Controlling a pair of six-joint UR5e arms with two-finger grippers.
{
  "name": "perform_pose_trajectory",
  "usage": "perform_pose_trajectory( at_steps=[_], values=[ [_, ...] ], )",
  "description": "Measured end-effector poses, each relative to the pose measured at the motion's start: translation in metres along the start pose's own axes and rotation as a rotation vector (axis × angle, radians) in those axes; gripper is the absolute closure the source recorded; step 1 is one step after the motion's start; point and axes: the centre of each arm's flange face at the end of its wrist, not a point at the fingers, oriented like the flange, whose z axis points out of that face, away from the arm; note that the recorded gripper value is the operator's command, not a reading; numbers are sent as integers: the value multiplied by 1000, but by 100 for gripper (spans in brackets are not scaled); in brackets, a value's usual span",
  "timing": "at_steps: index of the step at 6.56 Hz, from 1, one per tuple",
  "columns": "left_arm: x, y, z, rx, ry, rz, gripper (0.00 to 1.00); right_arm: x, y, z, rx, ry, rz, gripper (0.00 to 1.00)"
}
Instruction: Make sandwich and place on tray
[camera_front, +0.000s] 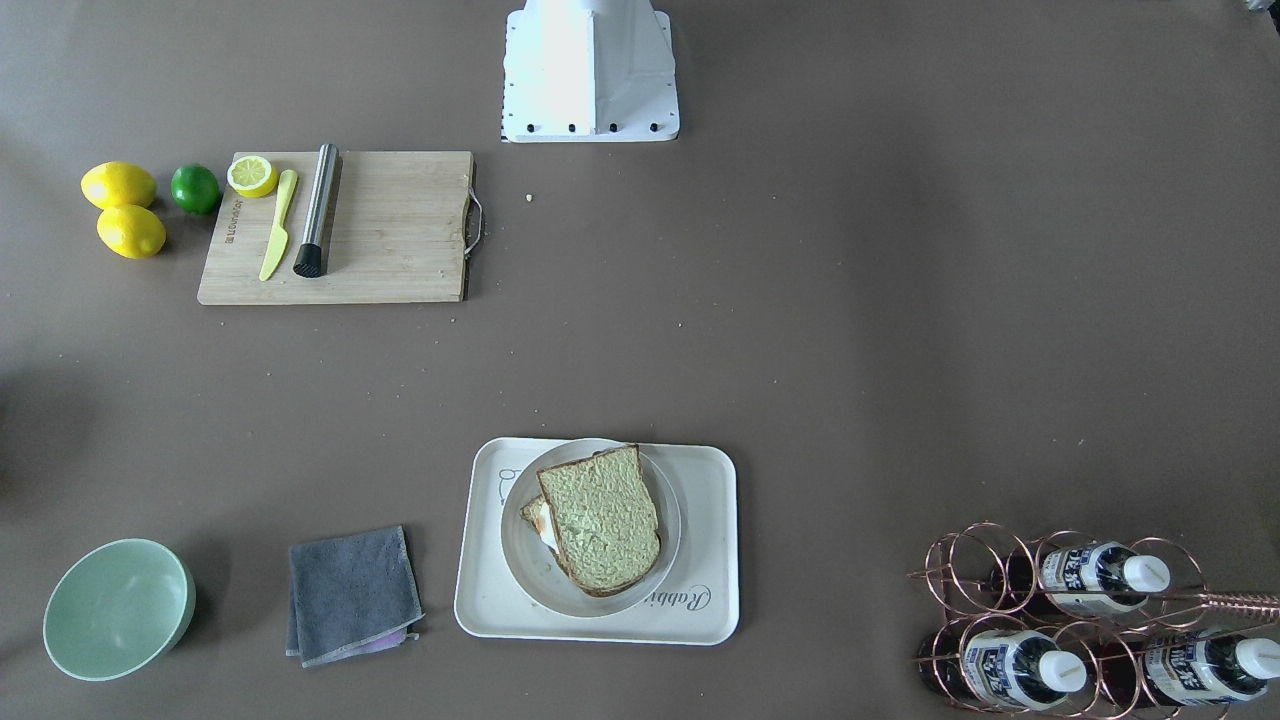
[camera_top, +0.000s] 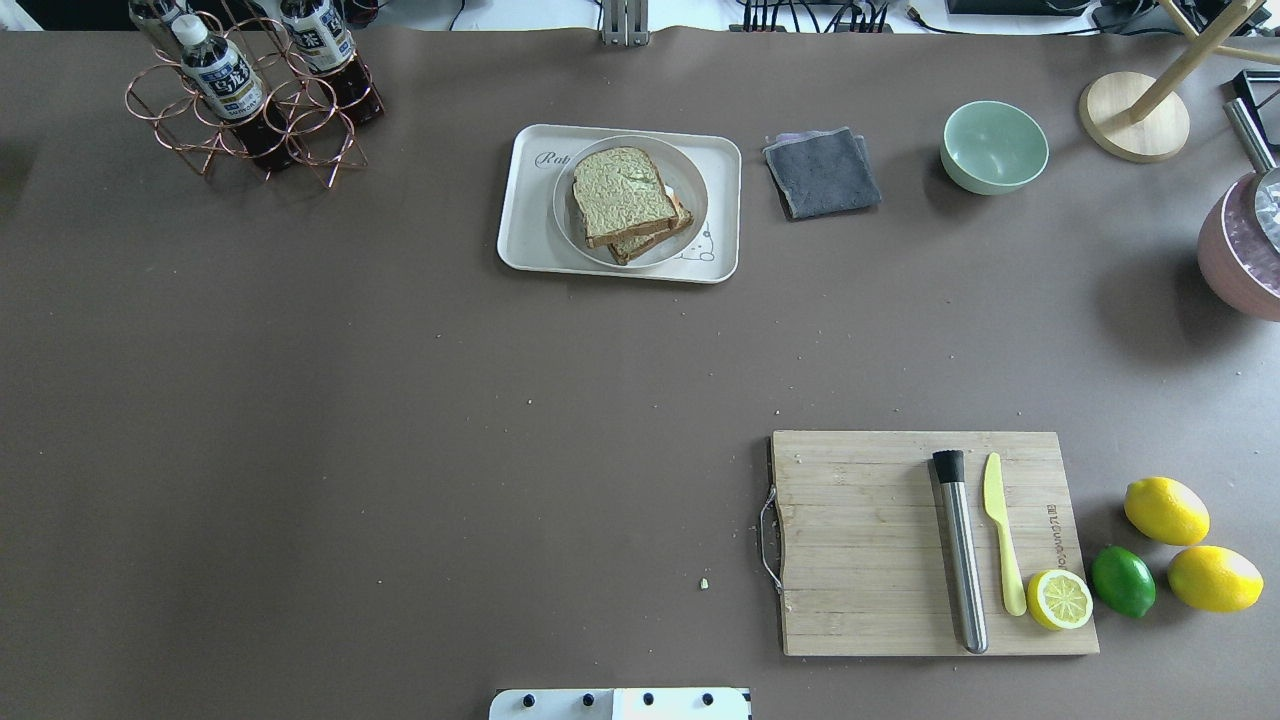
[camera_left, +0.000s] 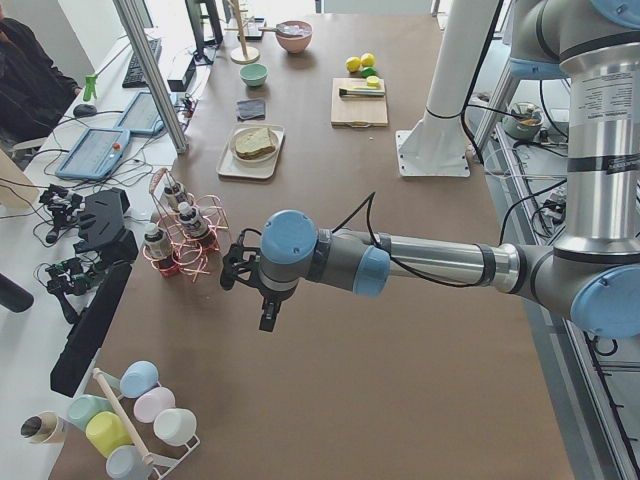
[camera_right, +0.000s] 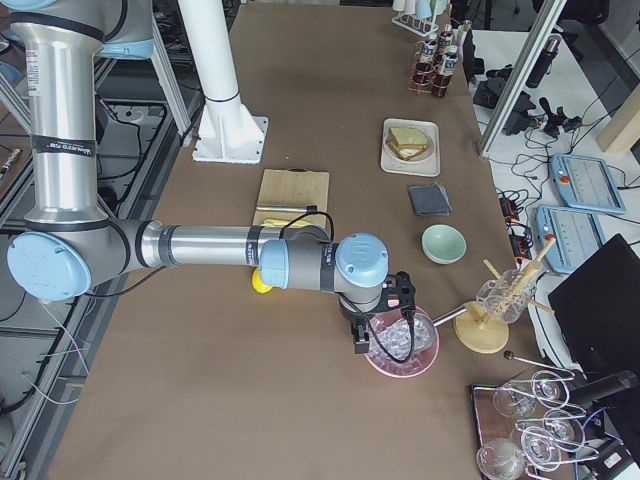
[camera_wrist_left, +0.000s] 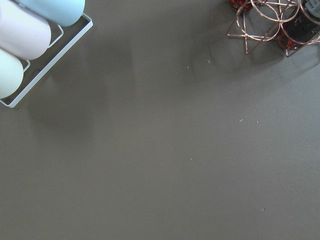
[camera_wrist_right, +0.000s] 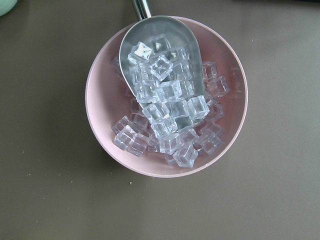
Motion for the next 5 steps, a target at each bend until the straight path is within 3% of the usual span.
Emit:
perform_pose_trajectory(
  at_steps=[5],
  values=[
    [-22, 18, -2, 1, -14, -49, 3, -5, -7, -5, 12, 0, 20, 0]
  ],
)
